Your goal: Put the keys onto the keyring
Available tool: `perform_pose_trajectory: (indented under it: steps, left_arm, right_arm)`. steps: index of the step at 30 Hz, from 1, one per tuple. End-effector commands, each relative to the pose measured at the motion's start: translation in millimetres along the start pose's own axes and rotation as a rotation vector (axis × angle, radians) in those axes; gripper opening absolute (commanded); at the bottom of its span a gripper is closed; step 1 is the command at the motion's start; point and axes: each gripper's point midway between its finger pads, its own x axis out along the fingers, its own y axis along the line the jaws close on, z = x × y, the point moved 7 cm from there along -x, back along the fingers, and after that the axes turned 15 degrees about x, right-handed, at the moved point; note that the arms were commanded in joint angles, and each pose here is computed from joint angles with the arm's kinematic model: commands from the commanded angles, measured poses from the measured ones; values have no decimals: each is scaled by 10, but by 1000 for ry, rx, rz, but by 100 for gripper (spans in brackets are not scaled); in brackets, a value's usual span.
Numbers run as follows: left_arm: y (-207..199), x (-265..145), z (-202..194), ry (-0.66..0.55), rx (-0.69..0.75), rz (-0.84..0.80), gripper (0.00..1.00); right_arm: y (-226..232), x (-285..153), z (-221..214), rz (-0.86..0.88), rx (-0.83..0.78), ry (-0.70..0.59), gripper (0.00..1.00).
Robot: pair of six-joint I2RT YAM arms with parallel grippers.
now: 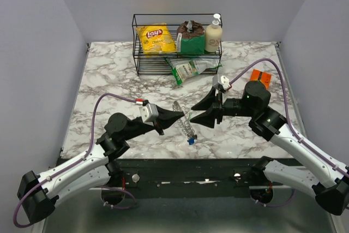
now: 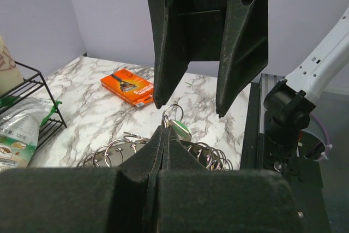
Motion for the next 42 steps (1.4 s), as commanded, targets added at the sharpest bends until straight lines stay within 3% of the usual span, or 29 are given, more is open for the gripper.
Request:
perform_pose_trajectory:
  steps: [1, 7, 18, 21, 28, 42]
  left_arm:
    - [48, 12, 161, -80, 33, 20, 0]
    - [38, 8, 154, -76, 34, 11, 0]
    - [21, 15, 160, -71, 32, -8, 0]
    - [24, 16, 164, -69, 31, -9, 0]
    - [20, 7, 169, -67, 30, -11, 0]
    - [20, 10, 190, -74, 33, -14, 0]
  right_arm:
    - [16, 14, 140, -12, -15, -32, 59]
    - [-13, 38, 148, -23, 0, -31, 48]
    - [-86, 90, 164, -42, 4, -45, 42]
    - [-102, 96, 155, -47, 5, -45, 37]
    - [-126, 79, 124, -71, 4, -51, 14]
    - [-166, 82, 15, -72, 19, -28, 2]
